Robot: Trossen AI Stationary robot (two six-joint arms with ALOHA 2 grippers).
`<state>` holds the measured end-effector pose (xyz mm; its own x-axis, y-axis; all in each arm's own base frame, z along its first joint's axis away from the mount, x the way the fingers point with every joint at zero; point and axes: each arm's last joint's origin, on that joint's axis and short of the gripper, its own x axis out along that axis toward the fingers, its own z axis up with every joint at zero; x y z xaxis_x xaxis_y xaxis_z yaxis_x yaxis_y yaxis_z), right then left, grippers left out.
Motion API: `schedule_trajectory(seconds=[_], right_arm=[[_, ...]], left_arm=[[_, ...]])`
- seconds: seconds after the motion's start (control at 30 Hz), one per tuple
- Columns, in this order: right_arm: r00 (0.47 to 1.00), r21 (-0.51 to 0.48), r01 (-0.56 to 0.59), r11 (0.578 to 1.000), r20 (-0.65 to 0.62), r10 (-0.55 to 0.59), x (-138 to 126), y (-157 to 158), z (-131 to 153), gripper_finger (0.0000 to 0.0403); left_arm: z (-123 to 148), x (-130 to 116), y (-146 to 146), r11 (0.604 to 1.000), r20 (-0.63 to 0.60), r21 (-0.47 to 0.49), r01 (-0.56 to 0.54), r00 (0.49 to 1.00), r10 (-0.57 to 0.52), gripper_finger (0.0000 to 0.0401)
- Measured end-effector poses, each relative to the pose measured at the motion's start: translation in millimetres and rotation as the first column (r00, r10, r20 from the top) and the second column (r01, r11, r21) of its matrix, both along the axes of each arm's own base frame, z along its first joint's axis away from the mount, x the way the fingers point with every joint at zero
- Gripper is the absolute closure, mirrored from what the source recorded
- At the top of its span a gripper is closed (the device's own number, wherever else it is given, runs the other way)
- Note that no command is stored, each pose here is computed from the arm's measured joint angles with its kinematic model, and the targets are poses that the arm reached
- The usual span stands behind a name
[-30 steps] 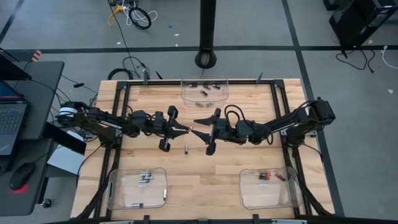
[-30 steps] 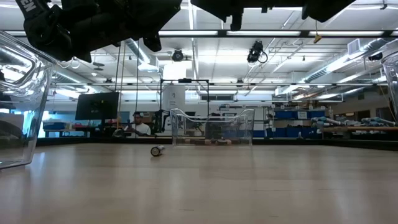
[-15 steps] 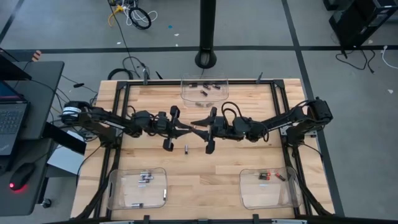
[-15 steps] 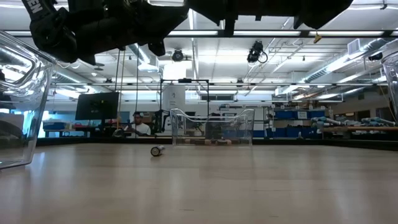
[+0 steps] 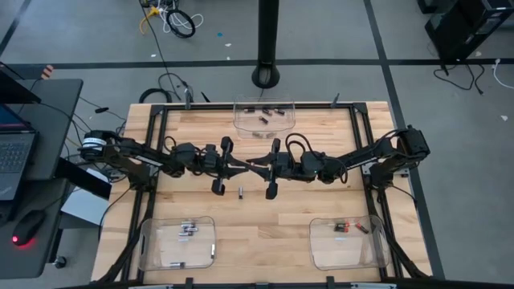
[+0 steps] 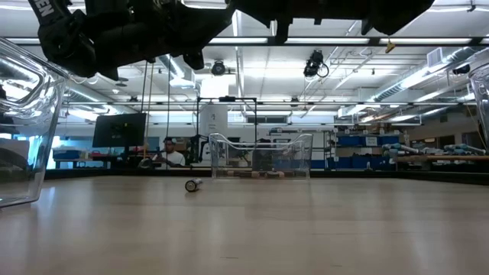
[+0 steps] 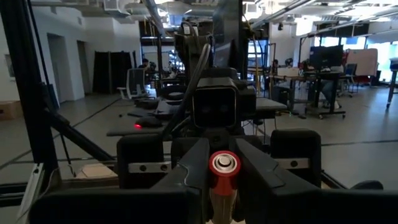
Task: Sort batteries
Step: Put the red battery into the bottom right transparent bin
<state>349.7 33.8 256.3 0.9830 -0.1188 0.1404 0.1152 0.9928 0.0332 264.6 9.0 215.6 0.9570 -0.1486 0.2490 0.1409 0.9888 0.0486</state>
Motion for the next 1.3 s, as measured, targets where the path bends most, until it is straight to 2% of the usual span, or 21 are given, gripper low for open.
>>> schedule_trajectory(seconds=[0.2,0.37,0.5,0.67,0.77,0.87,1.0,1.07,1.17,1.3], right_arm=[[1.0,-0.003,0.0,1.0,0.002,0.0,-1.0,-0.1,1.8,0.0339],[1.0,-0.022,0.003,1.0,0.012,-0.003,-5.1,-0.7,8.4,0.0339],[0.999,-0.034,0.007,0.999,0.041,-0.005,-14.8,-1.7,25.6,0.0339],[1.0,-0.05,0.01,0.999,-0.009,-0.01,-33.3,-3.9,44.8,0.0339],[0.991,-0.013,0.018,1.0,-0.135,-0.019,-47.5,-3.0,58.7,0.0339],[0.936,0.017,0.049,0.999,-0.351,-0.04,-58.8,7.1,60.8,0.0339],[0.825,0.105,0.072,0.992,-0.565,0.0,-75.2,28.6,63.8,0.0339],[0.751,0.163,0.096,0.982,-0.66,0.036,-85.4,39.7,57.3,0.0339],[0.664,0.272,0.147,0.951,-0.739,0.109,-100.0,57.1,47.9,0.0339],[0.543,0.361,0.235,0.902,-0.819,0.187,-118.7,79.0,35.6,0.0339]], left_arm=[[0.2,0.2,0.1,1.0,0.0,-0.004,0.0,1.0,0.0,0.0345],[0.0,0.6,0.5,1.0,-0.005,-0.006,-0.018,1.0,0.018,0.0314],[-3.1,1.0,0.6,1.0,-0.035,-0.008,-0.019,0.999,0.019,0.0287],[-6.1,1.7,1.7,0.998,-0.063,0.007,-0.061,0.996,0.061,0.0269],[-8.2,2.1,2.5,0.996,-0.085,0.006,-0.086,0.993,0.087,0.0266],[-10.5,2.5,2.6,0.995,-0.106,0.027,-0.091,0.99,0.093,0.0266],[-11.9,2.7,2.9,0.994,-0.118,0.042,-0.099,0.988,0.103,0.0266],[-13.2,2.9,3.3,0.993,-0.131,0.042,-0.111,0.985,0.115,0.0265],[-15.4,3.0,3.3,0.993,-0.153,0.04,-0.111,0.981,0.116,0.0265],[-19.6,3.3,3.8,0.991,-0.197,0.04,-0.126,0.972,0.131,0.0265]])
